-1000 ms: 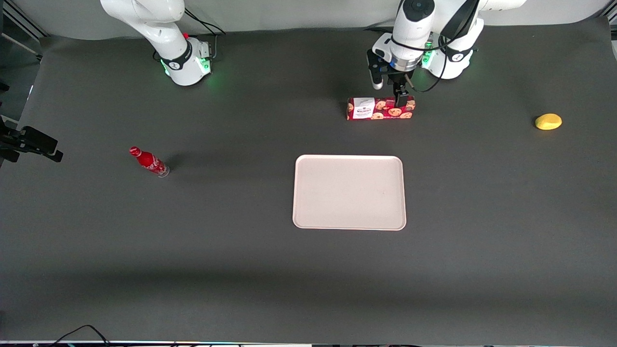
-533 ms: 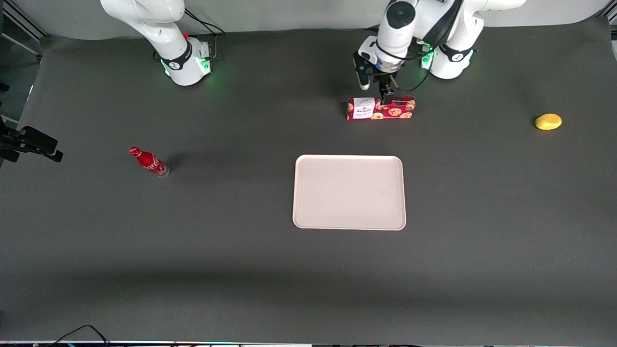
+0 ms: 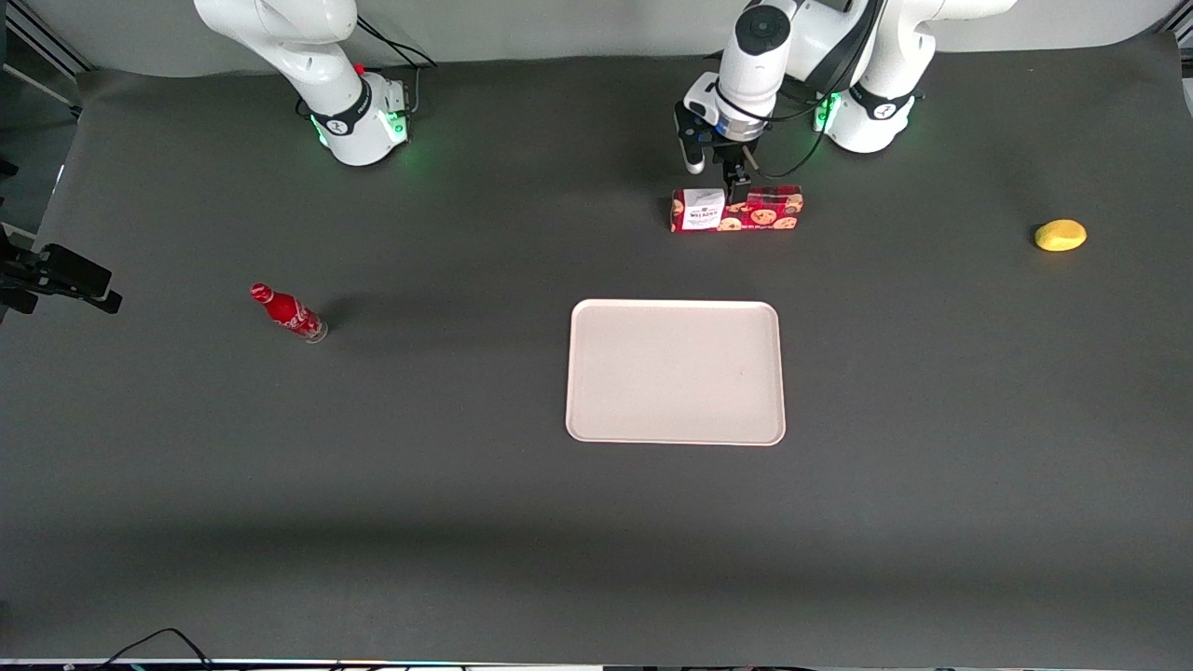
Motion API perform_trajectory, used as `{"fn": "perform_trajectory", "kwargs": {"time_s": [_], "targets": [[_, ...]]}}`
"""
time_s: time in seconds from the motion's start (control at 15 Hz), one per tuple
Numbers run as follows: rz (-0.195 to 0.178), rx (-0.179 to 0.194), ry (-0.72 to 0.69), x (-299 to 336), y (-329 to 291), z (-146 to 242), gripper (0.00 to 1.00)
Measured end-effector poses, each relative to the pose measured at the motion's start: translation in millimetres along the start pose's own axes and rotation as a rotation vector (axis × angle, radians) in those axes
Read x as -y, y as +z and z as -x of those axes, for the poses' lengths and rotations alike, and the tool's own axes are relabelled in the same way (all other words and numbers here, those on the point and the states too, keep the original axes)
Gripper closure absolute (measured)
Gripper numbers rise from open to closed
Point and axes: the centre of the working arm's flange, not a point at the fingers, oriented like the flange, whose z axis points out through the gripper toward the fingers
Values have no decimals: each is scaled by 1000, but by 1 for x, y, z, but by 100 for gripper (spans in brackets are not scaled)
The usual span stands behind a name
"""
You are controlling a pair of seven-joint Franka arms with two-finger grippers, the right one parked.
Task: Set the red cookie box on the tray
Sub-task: 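Lower the left gripper and close it on the cookie box's end, then lift the cookie box upright with the left gripper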
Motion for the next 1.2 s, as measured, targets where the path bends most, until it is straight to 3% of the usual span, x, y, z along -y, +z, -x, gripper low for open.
{"fn": "perform_trajectory", "kwargs": {"time_s": [0.6, 1.2], "targets": [[12, 4, 1, 1, 19, 15, 0], [63, -22, 0, -4, 41, 15, 0]]}}
